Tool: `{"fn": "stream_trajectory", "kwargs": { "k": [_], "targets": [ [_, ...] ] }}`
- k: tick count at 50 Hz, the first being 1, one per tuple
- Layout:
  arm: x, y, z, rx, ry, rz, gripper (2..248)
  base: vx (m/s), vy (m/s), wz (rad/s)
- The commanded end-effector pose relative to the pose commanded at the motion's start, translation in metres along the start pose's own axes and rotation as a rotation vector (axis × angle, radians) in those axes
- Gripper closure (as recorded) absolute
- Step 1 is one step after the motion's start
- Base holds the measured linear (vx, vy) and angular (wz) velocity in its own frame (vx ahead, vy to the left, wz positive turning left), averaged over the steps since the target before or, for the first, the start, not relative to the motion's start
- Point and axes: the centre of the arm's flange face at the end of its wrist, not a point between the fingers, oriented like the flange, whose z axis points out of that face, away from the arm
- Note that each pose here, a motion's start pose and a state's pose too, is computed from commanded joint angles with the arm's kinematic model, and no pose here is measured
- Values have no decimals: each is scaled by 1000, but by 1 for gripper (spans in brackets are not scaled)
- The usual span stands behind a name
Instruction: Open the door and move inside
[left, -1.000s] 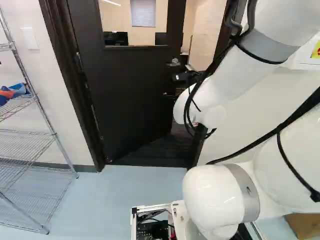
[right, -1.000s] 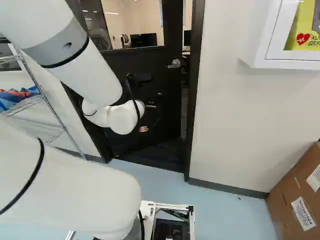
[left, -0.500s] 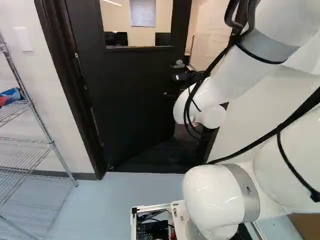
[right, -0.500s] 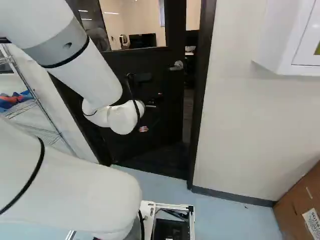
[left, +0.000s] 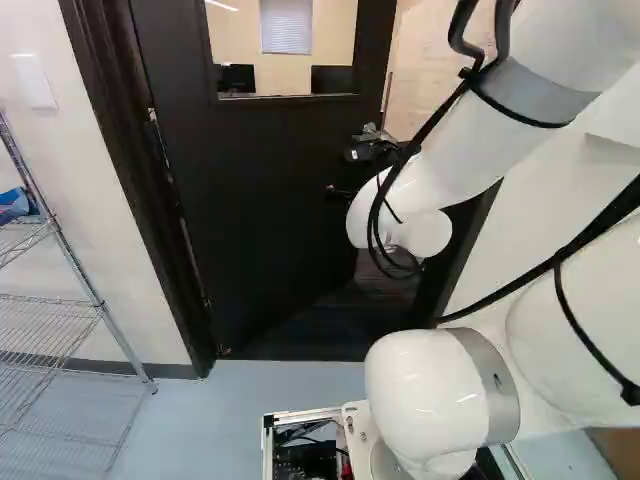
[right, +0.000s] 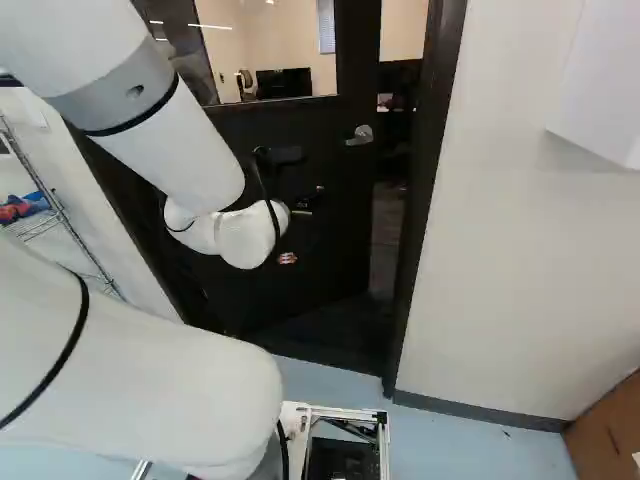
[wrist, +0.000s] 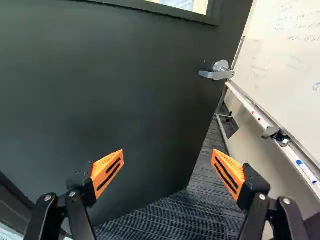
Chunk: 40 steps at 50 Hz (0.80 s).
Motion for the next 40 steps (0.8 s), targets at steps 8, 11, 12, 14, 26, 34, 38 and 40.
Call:
{"fn": "stream_trajectory", "kwargs": {
  "k": [8, 11, 12, 14, 26, 34, 38, 40],
  "targets": [
    [0, 0, 0, 0, 0, 0, 3, 144, 93, -24],
    [0, 0, 0, 0, 0, 0, 3, 133, 100, -9],
    [0, 0, 0, 0, 0, 0, 3, 131, 96, -17],
    [0, 0, 0, 0, 0, 0, 3, 145, 96, -24],
    [0, 0, 0, 0, 0, 0, 3, 135, 102, -23],
    [0, 0, 0, 0, 0, 0, 3, 130, 106, -17],
    [0, 0, 0, 0, 0, 0, 3, 133, 105, -22],
    [0, 0, 0, 0, 0, 0, 3, 139, 112, -19]
  ]
}}
